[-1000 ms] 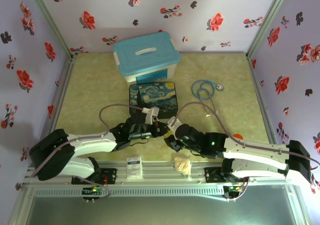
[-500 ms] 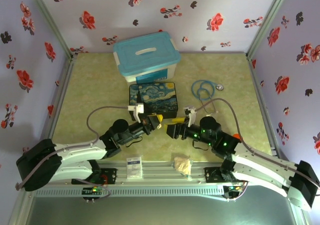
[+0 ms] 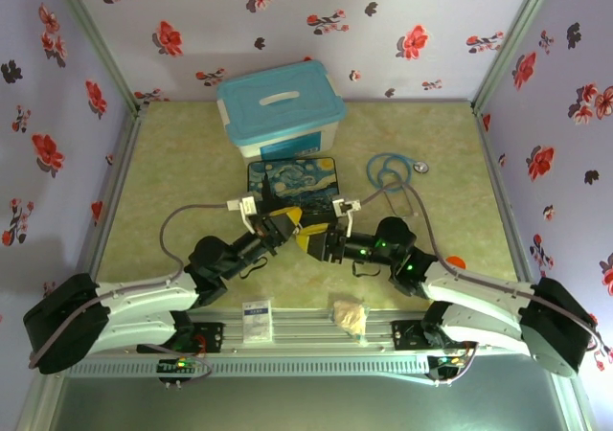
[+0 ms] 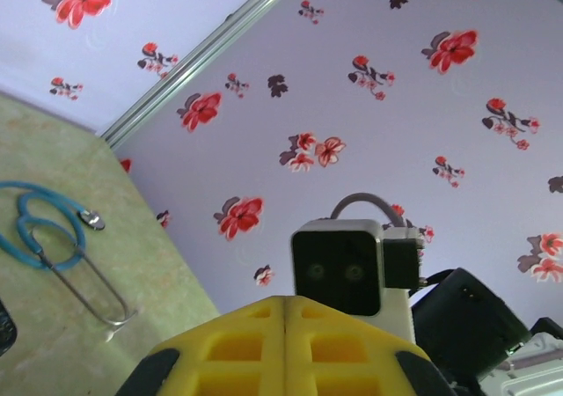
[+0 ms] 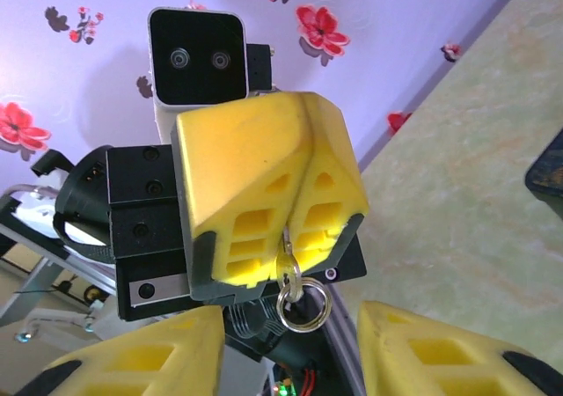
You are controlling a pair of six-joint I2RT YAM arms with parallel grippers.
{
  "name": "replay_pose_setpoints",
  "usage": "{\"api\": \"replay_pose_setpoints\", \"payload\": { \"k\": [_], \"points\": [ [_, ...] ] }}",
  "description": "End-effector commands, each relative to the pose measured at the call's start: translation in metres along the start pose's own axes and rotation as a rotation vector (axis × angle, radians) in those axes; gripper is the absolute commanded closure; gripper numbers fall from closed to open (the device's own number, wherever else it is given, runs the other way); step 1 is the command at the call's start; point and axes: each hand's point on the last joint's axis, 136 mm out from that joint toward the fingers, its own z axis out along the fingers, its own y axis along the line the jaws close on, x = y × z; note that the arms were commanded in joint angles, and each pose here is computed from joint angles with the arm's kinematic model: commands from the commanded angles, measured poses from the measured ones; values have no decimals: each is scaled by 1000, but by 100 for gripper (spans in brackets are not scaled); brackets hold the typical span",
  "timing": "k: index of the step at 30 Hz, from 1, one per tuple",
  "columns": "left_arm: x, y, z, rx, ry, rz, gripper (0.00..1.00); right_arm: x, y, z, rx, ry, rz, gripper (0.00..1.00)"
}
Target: Unlock the padlock with the key
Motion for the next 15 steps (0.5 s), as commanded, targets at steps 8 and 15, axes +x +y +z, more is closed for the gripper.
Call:
{"api": "replay_pose_setpoints", "payload": {
  "k": [8, 15],
  "points": [
    [-21, -11, -9, 28, -95, 26, 100, -29, 29, 13, -172, -99, -14, 76],
    [-20, -5, -13, 9, -104, 16, 100, -34, 23, 15, -148, -131, -26, 83]
  ]
}}
